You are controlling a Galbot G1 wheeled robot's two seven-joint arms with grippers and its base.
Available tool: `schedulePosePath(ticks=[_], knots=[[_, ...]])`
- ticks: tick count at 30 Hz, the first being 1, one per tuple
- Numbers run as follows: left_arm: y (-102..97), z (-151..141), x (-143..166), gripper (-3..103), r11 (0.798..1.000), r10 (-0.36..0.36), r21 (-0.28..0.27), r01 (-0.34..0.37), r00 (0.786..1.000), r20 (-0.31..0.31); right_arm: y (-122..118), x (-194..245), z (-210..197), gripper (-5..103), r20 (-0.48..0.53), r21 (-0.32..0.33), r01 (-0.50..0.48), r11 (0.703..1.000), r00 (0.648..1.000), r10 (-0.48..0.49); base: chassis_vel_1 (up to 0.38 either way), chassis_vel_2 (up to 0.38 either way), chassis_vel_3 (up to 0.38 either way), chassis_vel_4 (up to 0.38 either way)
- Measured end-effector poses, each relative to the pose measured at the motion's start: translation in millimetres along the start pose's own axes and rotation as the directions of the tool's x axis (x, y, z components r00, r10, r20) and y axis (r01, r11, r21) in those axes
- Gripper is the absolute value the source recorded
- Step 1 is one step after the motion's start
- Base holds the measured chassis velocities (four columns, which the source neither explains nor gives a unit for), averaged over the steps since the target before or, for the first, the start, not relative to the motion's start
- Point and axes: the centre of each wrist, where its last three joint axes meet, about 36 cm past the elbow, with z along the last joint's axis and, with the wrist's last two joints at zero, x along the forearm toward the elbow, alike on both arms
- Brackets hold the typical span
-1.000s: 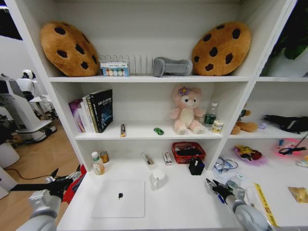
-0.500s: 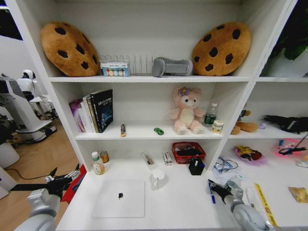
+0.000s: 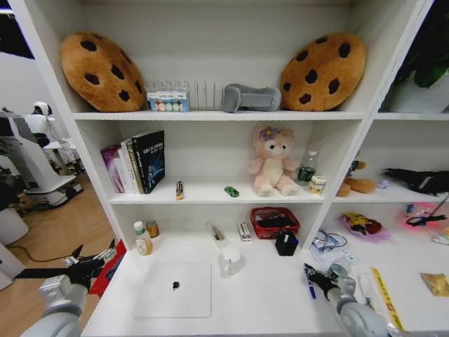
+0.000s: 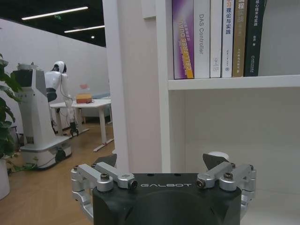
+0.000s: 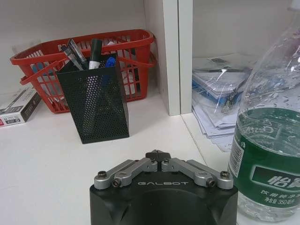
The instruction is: Organize the objects on the table.
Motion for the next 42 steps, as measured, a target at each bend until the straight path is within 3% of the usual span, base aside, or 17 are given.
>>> schedulePosePath(ticks=[4,6,10,12,14,15,16,24,26,28,38,42], knots=[[0.0,-0.5,-0.4,100,1.000,0.002,0.000,-0.002,1.000,0.001,0.6,1.0,-0.1,-3,0.002,0.001,0.001,1.000,1.000,-0.001,0.000,0.000,0.000,0.000],[0.0,-0.8,-0.7,100,1.000,0.002,0.000,-0.002,1.000,0.001,0.8,1.4,0.1,7,0.002,0.003,0.001,1.000,1.000,-0.001,0.000,0.000,0.000,0.000],[0.2,-1.5,-1.1,100,1.000,0.001,0.002,-0.001,1.000,0.003,1.4,2.3,1.3,12,0.001,0.007,0.000,1.000,1.000,0.000,0.000,0.000,0.000,0.000],[0.4,-2.3,-1.1,100,1.000,0.001,0.003,-0.001,1.000,0.005,2.6,4.8,5.3,27,-0.006,0.012,0.000,1.000,1.000,0.000,0.000,0.000,0.000,0.000],[0.5,-2.3,-1.0,100,1.000,0.000,0.004,0.000,1.000,0.005,3.5,6.1,6.0,27,-0.007,0.013,0.003,1.000,1.000,-0.003,0.000,0.000,0.000,0.000],[0.5,-2.3,-1.1,100,1.000,0.000,0.004,0.000,1.000,0.005,4.8,8.2,6.7,38,-0.008,0.015,0.006,1.000,1.000,-0.006,0.000,0.000,0.000,0.000],[0.5,-2.3,-1.1,100,1.000,0.000,0.004,0.000,1.000,0.005,4.8,8.2,6.7,38,-0.008,0.015,0.006,1.000,1.000,-0.006,0.000,0.000,0.000,0.000],[0.5,-3.3,-0.5,100,1.000,0.001,0.004,-0.001,1.000,0.007,11.4,15.6,9.0,71,-0.008,0.017,0.011,1.000,1.000,-0.011,0.000,0.000,0.000,0.000],[0.7,-3.4,-0.4,100,1.000,0.001,0.004,-0.001,1.000,0.007,11.8,16.3,8.9,71,-0.007,0.018,0.012,1.000,1.000,-0.011,0.000,0.000,0.000,0.000],[1.3,-3.7,0.1,100,1.000,0.000,0.004,0.000,1.000,0.006,14.9,20.4,6.4,83,-0.001,0.022,0.017,1.000,1.000,-0.017,0.000,0.000,0.000,0.000],[0.0,-4.2,1.1,100,1.000,0.002,0.007,-0.002,1.000,0.007,21.8,24.3,-11.8,65,0.043,0.045,0.022,0.999,0.999,-0.024,0.000,0.000,0.000,0.000],[1.2,-3.7,2.2,100,1.000,-0.001,0.005,0.001,1.000,0.005,20.6,25.6,-11.4,50,0.036,0.051,0.021,0.998,0.999,-0.023,0.000,0.000,0.000,0.000]])
